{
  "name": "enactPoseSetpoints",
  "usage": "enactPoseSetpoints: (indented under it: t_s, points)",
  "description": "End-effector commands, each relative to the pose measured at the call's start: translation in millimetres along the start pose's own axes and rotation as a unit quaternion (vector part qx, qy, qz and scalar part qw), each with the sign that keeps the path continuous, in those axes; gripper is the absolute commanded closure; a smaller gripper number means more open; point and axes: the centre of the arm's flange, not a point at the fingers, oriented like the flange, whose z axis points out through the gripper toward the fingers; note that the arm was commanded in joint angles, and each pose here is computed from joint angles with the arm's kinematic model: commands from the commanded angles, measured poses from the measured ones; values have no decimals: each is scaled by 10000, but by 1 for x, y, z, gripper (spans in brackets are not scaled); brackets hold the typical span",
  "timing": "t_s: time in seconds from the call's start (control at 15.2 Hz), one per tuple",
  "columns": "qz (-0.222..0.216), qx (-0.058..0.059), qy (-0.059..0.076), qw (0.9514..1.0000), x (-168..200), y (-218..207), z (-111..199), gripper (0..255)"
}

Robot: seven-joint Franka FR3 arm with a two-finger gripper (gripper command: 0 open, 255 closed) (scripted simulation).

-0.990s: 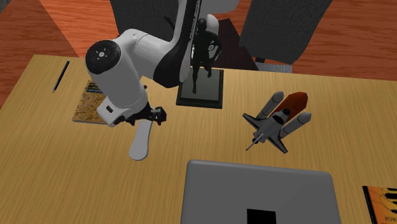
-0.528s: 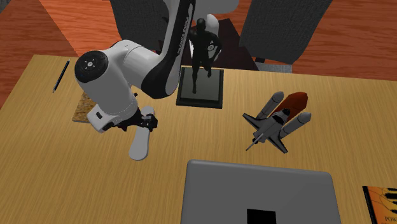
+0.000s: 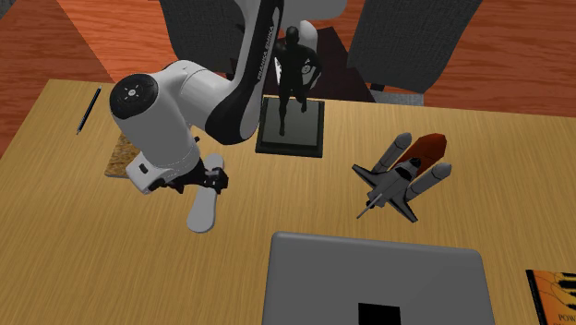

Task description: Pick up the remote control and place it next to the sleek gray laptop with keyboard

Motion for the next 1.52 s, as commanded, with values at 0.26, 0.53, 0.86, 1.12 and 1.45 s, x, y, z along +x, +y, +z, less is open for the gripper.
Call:
enactPoseSetpoints:
  t_s: [0.26,0.53,0.86,1.12,1.45]
  points:
    - [-8,33,-346,9994,-7,-9,24,255]
    - [-3,27,-345,9994,-1,-15,21,255]
    - [-87,59,-285,9995,-6,-5,-3,0]
    - [-204,118,-378,9990,-13,-2,11,0]
    - [-204,118,-378,9990,-15,-3,35,0]
